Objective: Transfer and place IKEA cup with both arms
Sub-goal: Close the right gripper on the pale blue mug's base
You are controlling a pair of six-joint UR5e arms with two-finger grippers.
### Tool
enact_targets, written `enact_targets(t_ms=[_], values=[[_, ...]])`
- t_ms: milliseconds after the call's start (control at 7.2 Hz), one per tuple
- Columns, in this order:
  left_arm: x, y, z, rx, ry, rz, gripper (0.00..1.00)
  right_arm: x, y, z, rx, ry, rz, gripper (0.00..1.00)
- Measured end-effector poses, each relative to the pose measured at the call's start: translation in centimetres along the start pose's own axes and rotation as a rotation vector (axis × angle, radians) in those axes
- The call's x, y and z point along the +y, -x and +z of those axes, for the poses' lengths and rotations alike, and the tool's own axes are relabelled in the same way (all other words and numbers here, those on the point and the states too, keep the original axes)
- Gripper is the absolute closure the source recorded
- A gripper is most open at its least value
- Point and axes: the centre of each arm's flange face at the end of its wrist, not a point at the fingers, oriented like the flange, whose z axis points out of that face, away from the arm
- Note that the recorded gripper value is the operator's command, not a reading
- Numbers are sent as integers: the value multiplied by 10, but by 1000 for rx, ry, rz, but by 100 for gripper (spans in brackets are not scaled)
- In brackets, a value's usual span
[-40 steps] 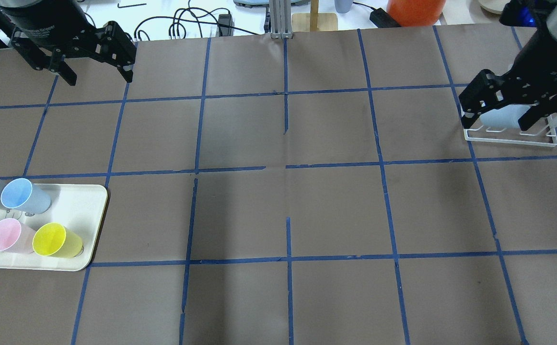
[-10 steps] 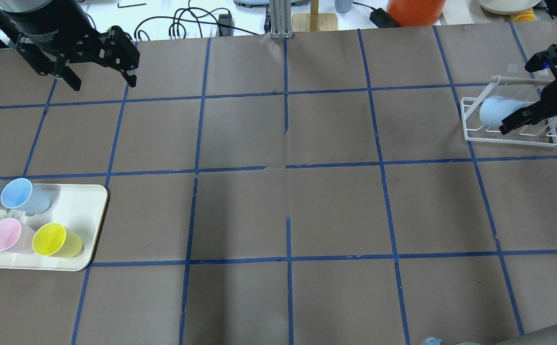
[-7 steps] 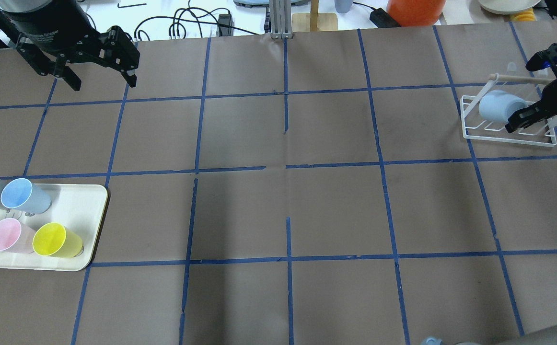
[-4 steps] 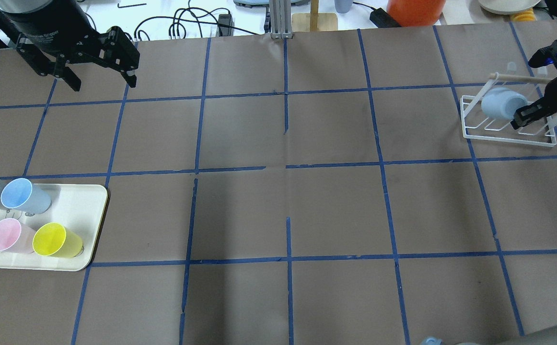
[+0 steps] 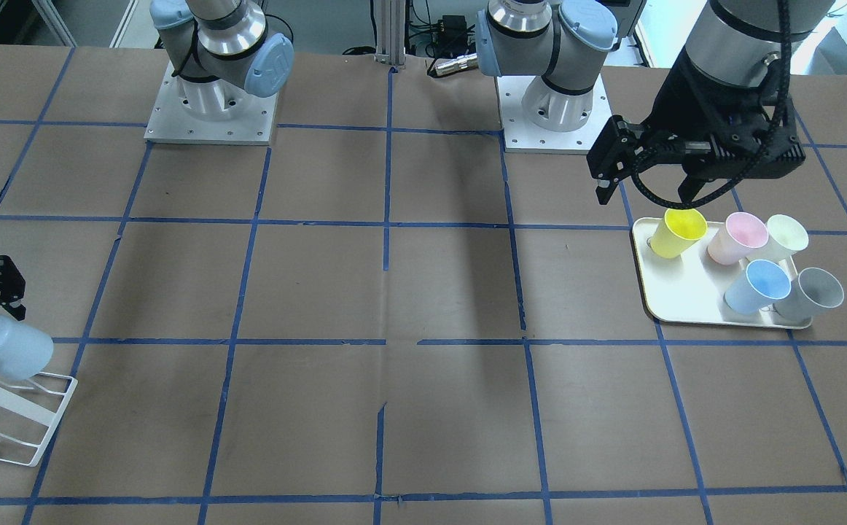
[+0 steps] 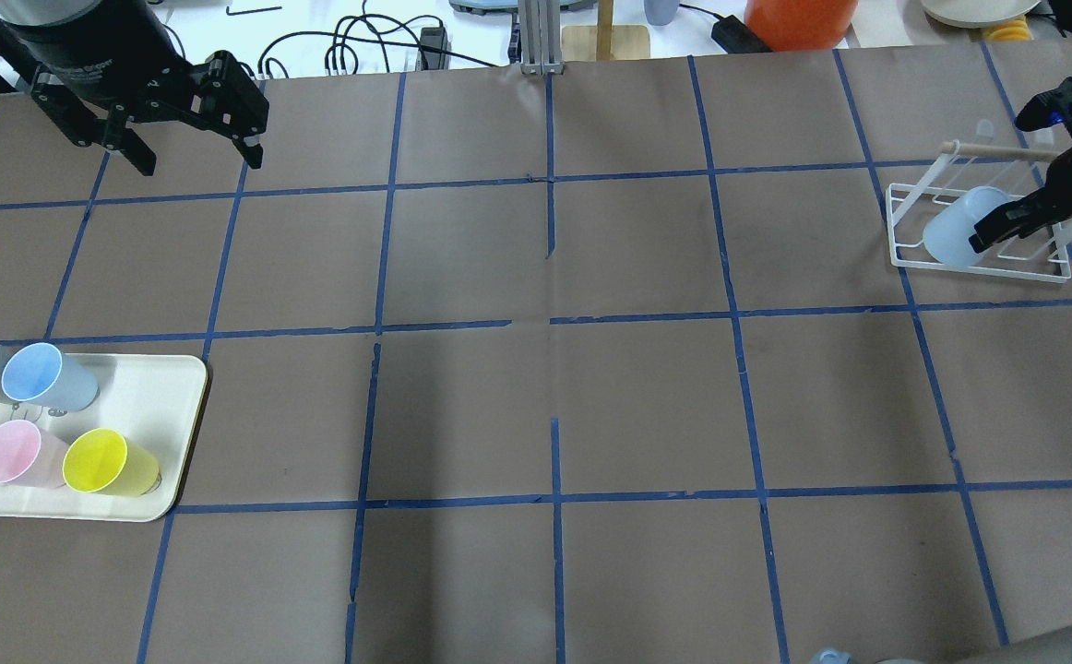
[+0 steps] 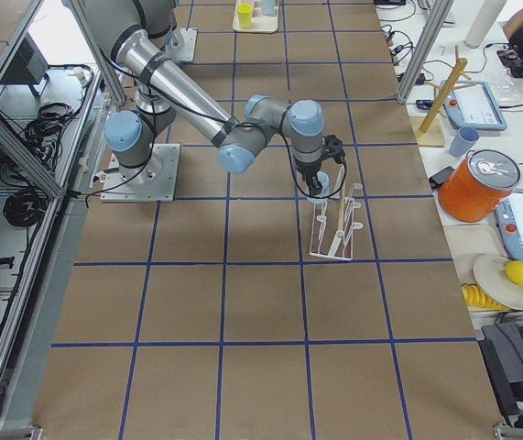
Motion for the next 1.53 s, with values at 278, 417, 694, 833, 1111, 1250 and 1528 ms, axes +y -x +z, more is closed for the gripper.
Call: enact_targets(t_ms=[278,417,694,833,1111,1250,1528], values=[[0,0,0,0,-1,0,0,-1,1,2,-7,-2,0,0],[0,0,0,0,-1,0,0,-4,4,3,-17,-12,-1,0],[0,0,0,0,-1,0,0,-11,12,4,-29,-28,2,0],[0,0,-1,0,-1,0,0,-12,13,4,-28,-32,4,0],[0,0,-1,0,-2,0,0,-16,10,1,-19,-42,9,0],[0,0,-1,0,-2,0,0,-20,7,-1,-13,-48,12,0],[0,0,0,0,-1,0,0,-26,1,2,-15,-49,32,0]])
